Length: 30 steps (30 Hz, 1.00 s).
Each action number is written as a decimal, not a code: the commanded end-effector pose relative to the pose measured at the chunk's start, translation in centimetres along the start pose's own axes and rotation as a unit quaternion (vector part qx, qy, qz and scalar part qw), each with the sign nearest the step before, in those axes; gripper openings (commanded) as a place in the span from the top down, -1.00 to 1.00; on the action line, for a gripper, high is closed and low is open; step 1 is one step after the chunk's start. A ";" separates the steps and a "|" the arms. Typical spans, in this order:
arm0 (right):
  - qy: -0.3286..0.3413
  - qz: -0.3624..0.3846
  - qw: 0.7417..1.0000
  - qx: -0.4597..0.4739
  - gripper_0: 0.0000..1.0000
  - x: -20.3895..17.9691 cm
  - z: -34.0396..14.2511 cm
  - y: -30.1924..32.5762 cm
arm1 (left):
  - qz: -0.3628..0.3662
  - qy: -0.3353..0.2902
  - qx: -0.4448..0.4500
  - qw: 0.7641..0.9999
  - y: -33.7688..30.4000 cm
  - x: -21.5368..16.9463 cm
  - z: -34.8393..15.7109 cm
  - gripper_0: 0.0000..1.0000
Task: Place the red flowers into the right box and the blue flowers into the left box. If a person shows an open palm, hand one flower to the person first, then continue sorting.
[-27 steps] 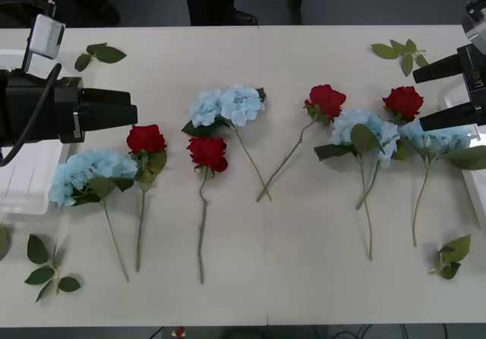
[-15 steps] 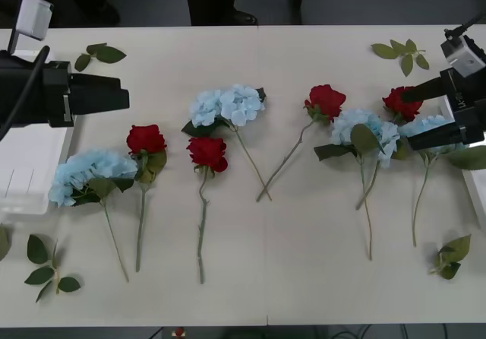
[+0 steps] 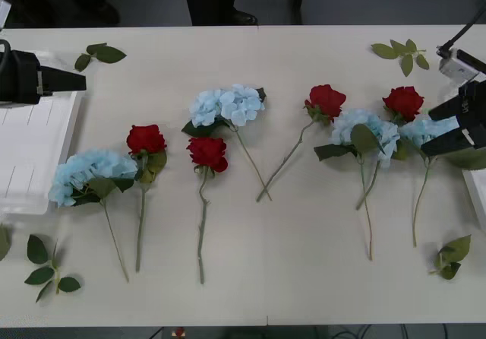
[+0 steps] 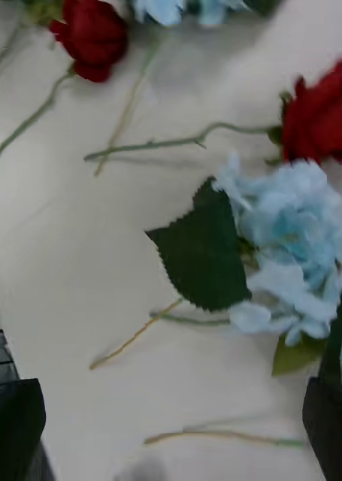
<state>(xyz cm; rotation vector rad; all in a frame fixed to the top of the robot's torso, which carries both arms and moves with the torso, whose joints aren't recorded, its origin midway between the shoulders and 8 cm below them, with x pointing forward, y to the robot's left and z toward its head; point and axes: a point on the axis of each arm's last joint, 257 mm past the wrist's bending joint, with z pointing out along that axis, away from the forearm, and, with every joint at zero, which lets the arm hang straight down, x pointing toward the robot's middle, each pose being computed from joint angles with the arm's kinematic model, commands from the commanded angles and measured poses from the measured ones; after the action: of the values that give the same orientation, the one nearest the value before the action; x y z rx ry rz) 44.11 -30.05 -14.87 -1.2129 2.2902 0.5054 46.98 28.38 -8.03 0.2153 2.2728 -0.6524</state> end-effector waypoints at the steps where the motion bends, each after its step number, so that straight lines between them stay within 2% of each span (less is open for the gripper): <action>1: 0.041 0.078 0.995 0.054 -1.00 1.9 -1.7 -0.6 | -0.010 0.008 -0.084 0.996 3.8 2.5 0.2 -1.00; 11: 0.074 0.243 0.954 0.157 -1.00 7.3 -1.8 -4.4 | -0.059 0.025 -0.201 0.977 7.4 10.6 1.5 -1.00; 14: 0.079 0.286 0.934 0.197 -1.00 9.7 -1.8 -6.0 | -0.068 0.032 -0.228 0.971 8.0 13.3 2.4 -1.00; 23: 0.084 0.338 0.912 0.218 -1.00 12.1 0.5 -6.7 | -0.065 0.031 -0.283 0.957 9.6 16.6 4.4 -1.00; 30: 0.078 0.369 0.899 0.222 -1.00 13.4 2.8 -7.5 | -0.034 0.045 -0.336 0.940 11.3 18.3 6.4 -1.00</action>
<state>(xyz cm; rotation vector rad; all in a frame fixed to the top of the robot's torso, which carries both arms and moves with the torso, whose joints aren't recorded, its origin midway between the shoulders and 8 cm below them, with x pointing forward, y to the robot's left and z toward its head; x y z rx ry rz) 43.79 -41.35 -26.22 -0.2356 2.7729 0.0883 41.12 34.28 -28.83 -0.1399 2.4719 0.1507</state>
